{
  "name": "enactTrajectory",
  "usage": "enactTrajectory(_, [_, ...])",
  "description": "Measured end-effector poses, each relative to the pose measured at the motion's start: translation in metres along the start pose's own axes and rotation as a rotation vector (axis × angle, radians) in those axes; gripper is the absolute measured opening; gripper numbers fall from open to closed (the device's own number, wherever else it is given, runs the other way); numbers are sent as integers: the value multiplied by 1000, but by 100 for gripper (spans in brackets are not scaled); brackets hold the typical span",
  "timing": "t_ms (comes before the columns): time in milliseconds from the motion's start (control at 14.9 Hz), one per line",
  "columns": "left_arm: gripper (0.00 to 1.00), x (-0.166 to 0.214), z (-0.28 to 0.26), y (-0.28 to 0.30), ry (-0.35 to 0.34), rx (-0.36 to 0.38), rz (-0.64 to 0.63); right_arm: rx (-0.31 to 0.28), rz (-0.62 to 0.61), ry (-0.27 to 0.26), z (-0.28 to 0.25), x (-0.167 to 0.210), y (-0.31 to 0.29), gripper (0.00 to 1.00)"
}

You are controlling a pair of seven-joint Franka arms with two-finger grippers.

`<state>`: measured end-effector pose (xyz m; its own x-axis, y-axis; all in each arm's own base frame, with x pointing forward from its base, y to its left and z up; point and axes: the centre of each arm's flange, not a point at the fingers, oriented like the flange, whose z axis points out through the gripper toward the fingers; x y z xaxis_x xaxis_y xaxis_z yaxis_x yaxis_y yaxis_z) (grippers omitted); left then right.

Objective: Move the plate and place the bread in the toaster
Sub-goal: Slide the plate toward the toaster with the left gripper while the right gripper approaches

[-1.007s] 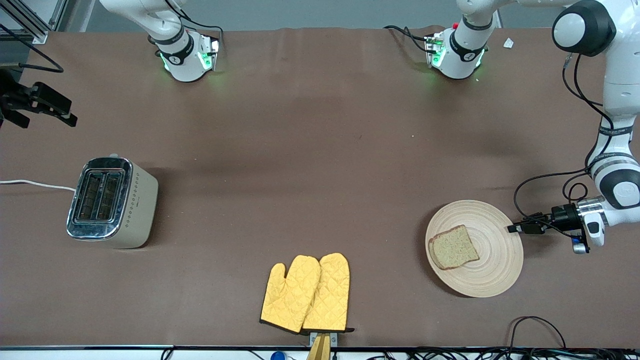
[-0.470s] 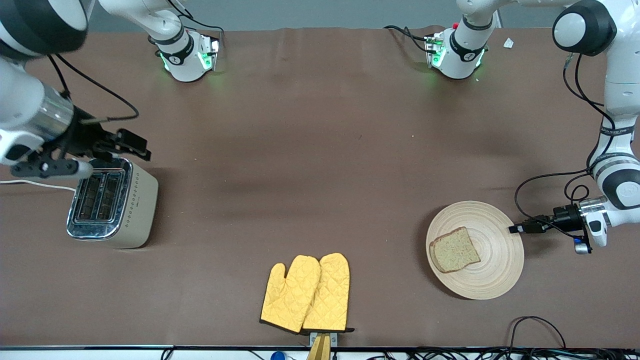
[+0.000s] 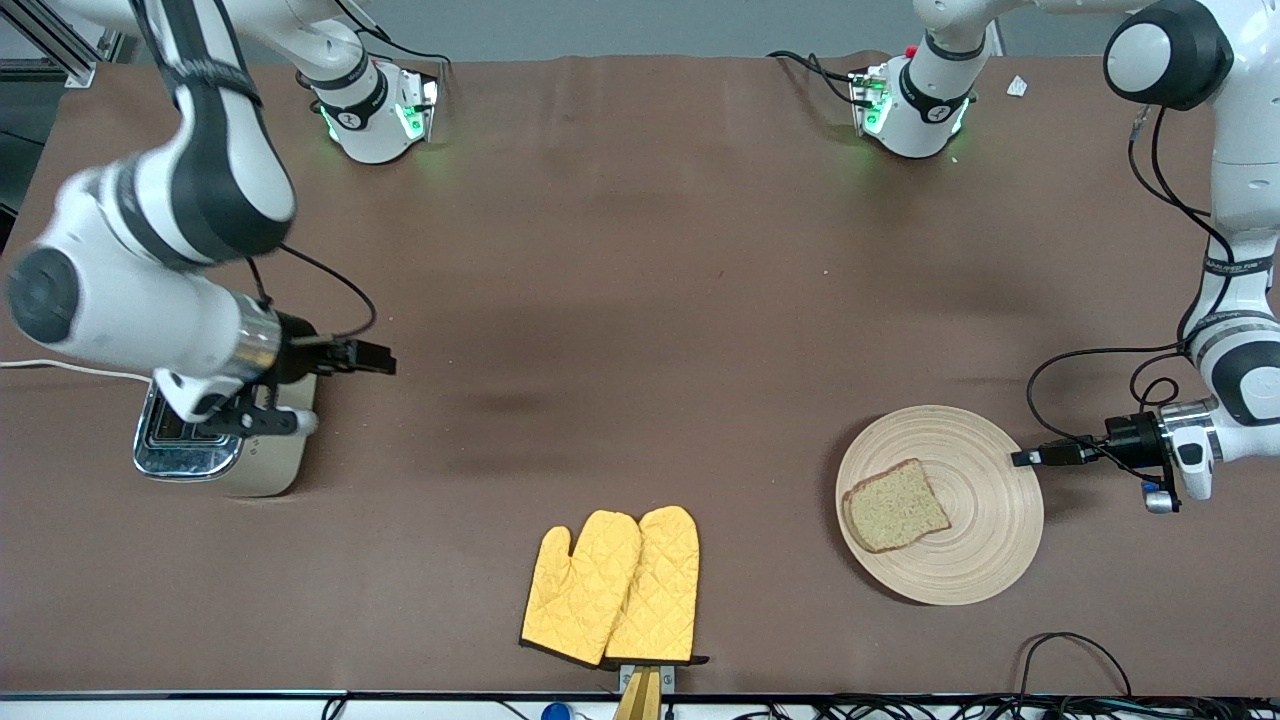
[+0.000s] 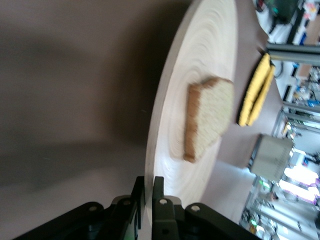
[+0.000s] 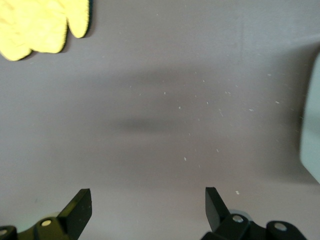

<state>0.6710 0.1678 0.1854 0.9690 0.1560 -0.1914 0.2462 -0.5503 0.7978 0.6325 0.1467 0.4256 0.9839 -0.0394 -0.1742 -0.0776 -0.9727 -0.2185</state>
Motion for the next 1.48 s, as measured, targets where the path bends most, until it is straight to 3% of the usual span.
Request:
enactTrajectory(269, [10,0,6,31,-67,-12,100,-16,-10,27,63,4,-13,100])
enactTrajectory(604, [10,-5,56,89,-167,-84,197,-37,3,-16,107,8,-8,100])
enactTrajectory(1074, [10,-43,206,181,-377,-152,273,-22,3,-2,110,9,-14,100])
enactTrajectory(1208, [10,-59,251,194,-402,-189,250,-22,2,-2,110,9,-15,100])
enactTrajectory(1477, [10,-90,316,199,-454,-162,237,-9,21,0,108,12,-7,100])
